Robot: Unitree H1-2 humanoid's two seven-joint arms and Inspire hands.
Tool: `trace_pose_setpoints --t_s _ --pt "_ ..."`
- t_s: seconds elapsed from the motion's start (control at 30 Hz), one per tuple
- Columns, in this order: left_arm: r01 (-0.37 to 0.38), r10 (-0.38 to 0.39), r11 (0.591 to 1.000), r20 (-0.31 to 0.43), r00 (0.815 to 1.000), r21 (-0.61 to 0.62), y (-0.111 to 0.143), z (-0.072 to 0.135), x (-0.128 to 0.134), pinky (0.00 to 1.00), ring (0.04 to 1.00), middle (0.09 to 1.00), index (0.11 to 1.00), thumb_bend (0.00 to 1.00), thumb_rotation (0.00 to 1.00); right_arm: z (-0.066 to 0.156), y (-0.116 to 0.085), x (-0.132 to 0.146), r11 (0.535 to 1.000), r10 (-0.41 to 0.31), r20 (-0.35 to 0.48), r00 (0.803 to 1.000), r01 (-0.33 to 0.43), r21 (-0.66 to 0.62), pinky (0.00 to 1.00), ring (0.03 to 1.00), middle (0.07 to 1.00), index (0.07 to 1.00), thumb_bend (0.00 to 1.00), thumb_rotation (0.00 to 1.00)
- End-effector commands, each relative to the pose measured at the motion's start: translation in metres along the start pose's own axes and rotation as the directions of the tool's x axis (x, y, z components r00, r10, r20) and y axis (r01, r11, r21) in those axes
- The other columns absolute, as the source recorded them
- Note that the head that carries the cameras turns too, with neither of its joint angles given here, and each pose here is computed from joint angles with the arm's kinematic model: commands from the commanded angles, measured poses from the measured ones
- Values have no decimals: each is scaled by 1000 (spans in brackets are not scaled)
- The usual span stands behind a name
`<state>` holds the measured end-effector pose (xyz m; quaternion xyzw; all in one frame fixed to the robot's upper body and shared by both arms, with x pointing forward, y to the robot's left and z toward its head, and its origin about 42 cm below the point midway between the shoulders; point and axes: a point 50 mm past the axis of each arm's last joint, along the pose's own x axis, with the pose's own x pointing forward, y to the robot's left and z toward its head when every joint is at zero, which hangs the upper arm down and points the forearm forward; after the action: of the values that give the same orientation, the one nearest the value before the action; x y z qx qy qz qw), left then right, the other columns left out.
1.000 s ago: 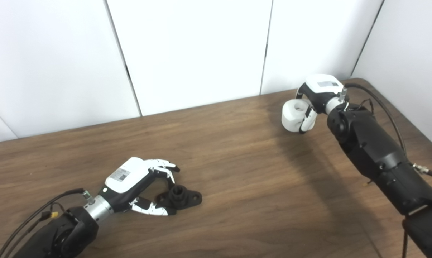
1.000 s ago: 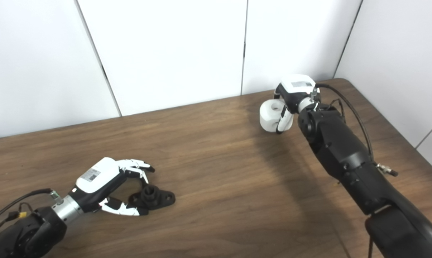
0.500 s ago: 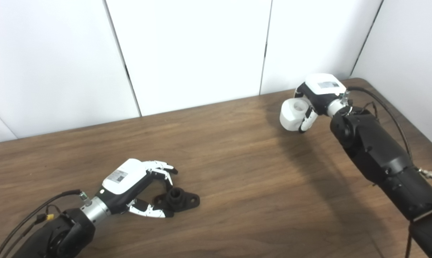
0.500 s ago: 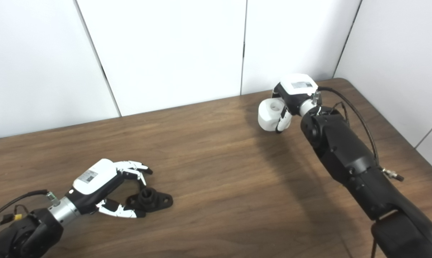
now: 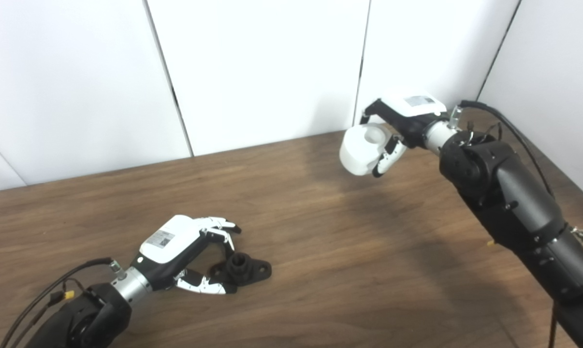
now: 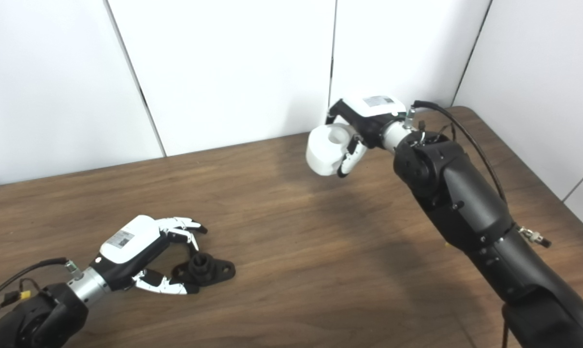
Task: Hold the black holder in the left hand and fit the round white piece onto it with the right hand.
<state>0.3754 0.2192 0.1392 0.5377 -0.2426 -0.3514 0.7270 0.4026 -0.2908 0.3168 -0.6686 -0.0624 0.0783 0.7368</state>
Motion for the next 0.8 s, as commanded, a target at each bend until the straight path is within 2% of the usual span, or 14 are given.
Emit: trace_pose_setpoints --t_s 0.0,0.2,0.4,0.53,0.77 --pt "144 -143 989 -56 988 20 -31 -5 -11 781 849 814 482 525 60 9 -29 -2 996 -87 46 995 88 -18 796 871 772 484 521 143" --pt "162 -160 987 -77 984 18 -33 -4 -6 826 881 837 483 525 64 31 -30 -9 997 -78 147 986 80 -10 764 868 775 483 520 141" --pt "161 -158 987 -90 983 25 -35 -2 1 821 889 847 483 525 66 48 -32 -14 998 -67 220 973 67 7 736 869 781 483 521 142" --pt "174 -170 984 -96 981 33 -35 0 6 844 902 855 483 525 68 58 -28 -16 998 -64 279 958 55 39 723 860 778 482 520 141" --pt "174 -168 984 -105 980 48 -35 4 13 849 916 857 483 524 71 79 -15 -16 996 -68 388 919 43 73 689 838 766 481 522 142"
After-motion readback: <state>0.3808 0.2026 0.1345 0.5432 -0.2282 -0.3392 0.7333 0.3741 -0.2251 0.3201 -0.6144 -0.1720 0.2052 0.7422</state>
